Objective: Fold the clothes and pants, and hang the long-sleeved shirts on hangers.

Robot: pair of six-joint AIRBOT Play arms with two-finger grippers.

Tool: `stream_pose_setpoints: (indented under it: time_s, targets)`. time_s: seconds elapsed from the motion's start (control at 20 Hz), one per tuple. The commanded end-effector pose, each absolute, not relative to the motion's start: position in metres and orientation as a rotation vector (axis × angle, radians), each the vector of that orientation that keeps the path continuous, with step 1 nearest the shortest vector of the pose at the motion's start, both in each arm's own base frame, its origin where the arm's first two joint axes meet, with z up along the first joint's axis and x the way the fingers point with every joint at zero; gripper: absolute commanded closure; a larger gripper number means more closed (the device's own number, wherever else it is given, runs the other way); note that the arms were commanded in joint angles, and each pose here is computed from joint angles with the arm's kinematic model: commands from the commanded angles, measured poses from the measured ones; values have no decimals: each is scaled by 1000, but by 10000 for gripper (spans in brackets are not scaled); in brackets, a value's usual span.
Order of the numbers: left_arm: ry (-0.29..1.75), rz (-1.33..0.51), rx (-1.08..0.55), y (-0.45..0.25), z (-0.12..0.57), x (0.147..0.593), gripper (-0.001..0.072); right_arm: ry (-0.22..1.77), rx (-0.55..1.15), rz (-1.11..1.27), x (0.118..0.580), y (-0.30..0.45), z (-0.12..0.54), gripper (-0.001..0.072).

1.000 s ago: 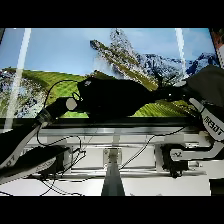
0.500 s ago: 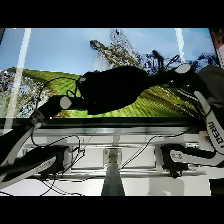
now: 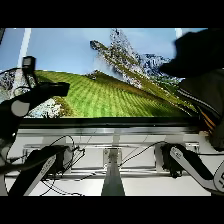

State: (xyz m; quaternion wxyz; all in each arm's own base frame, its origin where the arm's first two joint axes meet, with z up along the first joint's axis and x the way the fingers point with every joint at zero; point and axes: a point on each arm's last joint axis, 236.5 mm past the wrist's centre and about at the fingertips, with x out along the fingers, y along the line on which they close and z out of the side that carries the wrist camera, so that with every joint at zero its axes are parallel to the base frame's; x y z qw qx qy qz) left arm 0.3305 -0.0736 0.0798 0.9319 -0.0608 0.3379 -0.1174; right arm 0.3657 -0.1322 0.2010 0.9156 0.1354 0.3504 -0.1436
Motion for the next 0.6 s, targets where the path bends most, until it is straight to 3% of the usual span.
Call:
stream_pose_setpoints:
  time_s: [0.0,0.2,0.25,0.3,0.4,0.55]
  targets:
    - [559,-131,-95,-32,120,324,54,666,405,-741,261,-224,229,674]
    - [542,-127,-97,-31,125,322,55,816,659,-1139,132,-260,197,672]
    - [542,-127,-96,-31,125,322,55,789,755,-1239,108,-265,194,639]
    - [542,-127,-96,-31,125,322,55,740,863,-1334,89,-268,191,550]
    - [542,-127,-96,-31,125,322,55,660,1080,-1482,62,-260,183,299]
    - [542,-127,-96,-31,125,322,55,654,1134,-1416,75,-254,181,274]
